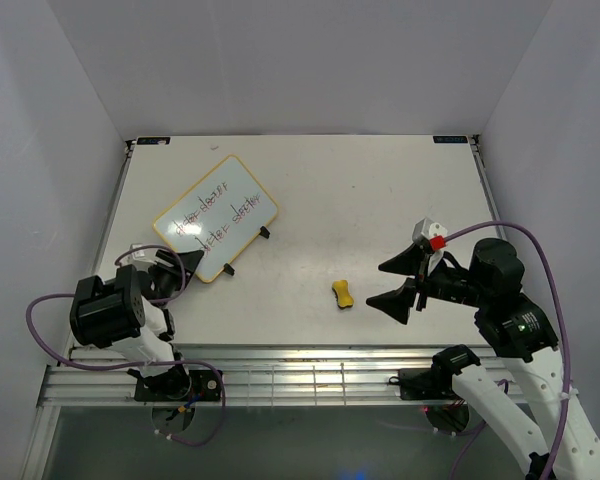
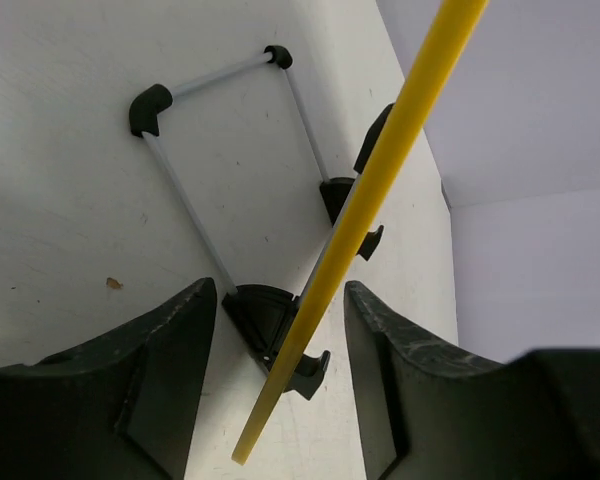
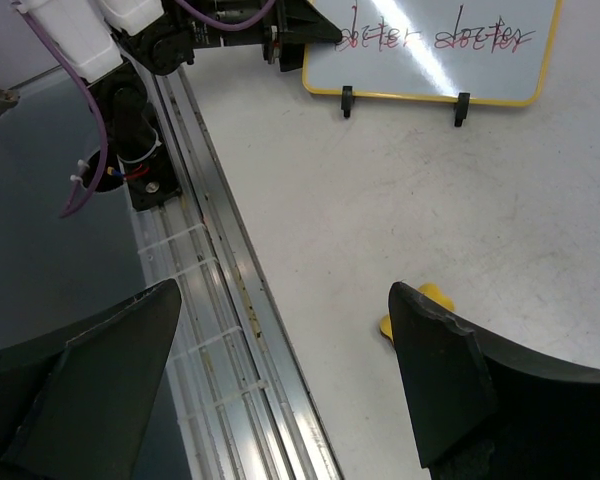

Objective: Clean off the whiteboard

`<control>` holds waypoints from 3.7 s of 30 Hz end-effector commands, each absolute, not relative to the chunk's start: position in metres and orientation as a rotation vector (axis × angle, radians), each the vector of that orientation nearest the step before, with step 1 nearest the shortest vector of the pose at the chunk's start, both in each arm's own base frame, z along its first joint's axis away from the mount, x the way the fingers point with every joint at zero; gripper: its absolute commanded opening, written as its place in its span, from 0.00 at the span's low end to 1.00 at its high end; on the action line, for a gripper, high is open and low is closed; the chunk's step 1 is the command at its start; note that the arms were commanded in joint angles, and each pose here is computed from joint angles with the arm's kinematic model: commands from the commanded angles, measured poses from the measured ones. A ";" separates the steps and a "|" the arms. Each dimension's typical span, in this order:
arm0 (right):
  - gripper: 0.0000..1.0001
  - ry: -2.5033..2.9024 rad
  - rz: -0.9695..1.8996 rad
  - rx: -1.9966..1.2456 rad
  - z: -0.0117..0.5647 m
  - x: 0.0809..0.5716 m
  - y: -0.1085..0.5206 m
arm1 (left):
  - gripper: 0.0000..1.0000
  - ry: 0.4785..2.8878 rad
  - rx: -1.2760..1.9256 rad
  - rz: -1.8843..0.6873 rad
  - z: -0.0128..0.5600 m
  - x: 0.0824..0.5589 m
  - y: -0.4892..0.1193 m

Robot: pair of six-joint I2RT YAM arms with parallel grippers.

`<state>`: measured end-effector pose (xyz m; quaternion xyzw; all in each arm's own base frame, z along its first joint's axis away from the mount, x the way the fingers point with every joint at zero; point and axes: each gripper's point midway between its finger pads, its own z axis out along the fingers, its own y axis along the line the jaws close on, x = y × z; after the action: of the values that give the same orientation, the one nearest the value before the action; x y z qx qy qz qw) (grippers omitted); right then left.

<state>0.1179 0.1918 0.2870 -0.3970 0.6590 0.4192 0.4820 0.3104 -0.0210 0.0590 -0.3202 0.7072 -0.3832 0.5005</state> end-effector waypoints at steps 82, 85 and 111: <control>0.83 2.510 0.337 -0.467 0.088 0.218 0.231 | 0.00 1.912 -0.444 -0.903 0.262 0.185 -0.093; 0.80 2.552 0.268 -0.498 0.075 0.217 0.237 | 0.00 1.928 -0.441 -0.831 0.266 0.175 -0.088; 0.44 2.624 0.189 -0.545 0.033 0.222 0.244 | 0.00 2.080 -0.271 -0.908 0.231 0.143 -0.113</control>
<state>0.2114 0.2347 0.0250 -0.2057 0.9560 0.0599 0.2004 0.1379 -0.1076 0.2116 -0.1370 0.8431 -0.3456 0.3886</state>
